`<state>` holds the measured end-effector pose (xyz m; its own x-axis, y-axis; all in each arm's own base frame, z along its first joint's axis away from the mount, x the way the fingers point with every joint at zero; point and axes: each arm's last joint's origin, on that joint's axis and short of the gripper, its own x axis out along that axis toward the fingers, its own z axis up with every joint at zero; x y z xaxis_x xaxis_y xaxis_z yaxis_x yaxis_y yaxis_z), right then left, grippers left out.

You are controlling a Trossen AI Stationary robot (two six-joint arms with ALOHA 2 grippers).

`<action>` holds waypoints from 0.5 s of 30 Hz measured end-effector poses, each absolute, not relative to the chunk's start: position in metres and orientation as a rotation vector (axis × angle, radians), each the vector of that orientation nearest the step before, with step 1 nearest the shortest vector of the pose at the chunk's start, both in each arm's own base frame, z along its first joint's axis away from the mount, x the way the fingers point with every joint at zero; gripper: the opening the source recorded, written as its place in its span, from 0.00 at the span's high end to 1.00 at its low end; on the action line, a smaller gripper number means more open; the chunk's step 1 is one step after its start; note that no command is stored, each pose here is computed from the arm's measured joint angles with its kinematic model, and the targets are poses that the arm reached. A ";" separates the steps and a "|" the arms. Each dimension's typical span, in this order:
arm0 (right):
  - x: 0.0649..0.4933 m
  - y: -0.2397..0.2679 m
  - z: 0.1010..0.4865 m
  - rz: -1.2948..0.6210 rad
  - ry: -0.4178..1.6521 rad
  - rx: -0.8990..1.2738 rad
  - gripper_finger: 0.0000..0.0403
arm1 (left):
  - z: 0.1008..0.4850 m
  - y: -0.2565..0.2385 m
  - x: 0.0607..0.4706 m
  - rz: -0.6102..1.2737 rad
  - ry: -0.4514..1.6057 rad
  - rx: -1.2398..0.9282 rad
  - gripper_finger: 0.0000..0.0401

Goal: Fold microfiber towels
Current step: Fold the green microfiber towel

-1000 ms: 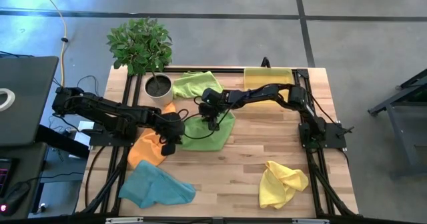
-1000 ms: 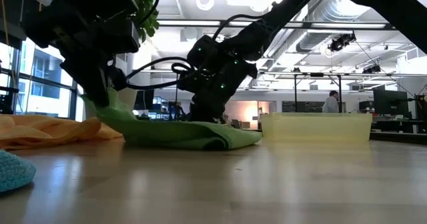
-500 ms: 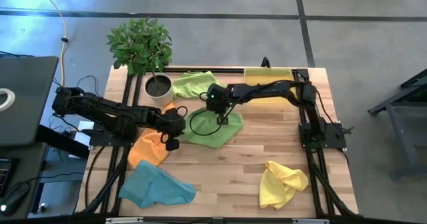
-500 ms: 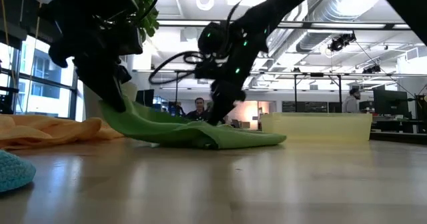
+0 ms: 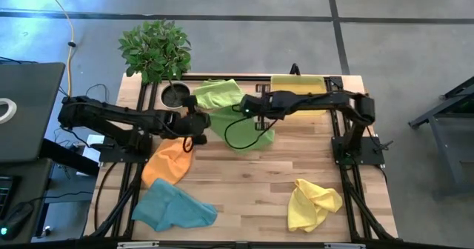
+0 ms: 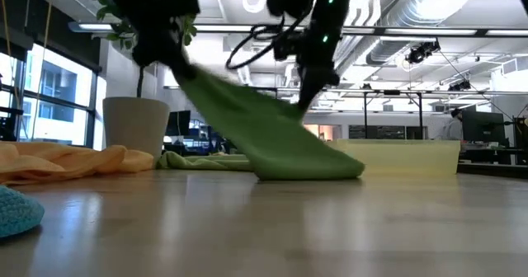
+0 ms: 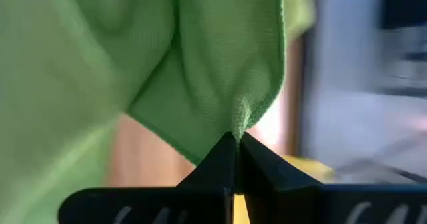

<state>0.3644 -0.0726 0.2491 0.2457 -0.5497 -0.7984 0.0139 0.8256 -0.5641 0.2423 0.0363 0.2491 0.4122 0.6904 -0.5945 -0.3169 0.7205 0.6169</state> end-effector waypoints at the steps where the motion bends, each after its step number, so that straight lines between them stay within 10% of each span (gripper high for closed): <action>1: 0.361 -0.070 0.257 -0.437 1.266 -0.537 0.99 | 0.257 0.038 0.244 0.701 0.945 0.499 1.00; 11: 0.327 -0.050 0.324 -0.778 1.143 -0.830 0.99 | 0.329 0.044 0.252 0.964 0.884 0.761 1.00; 15: 0.321 -0.034 0.334 -0.606 1.084 -0.777 0.99 | 0.336 0.035 0.254 0.891 0.838 0.717 1.00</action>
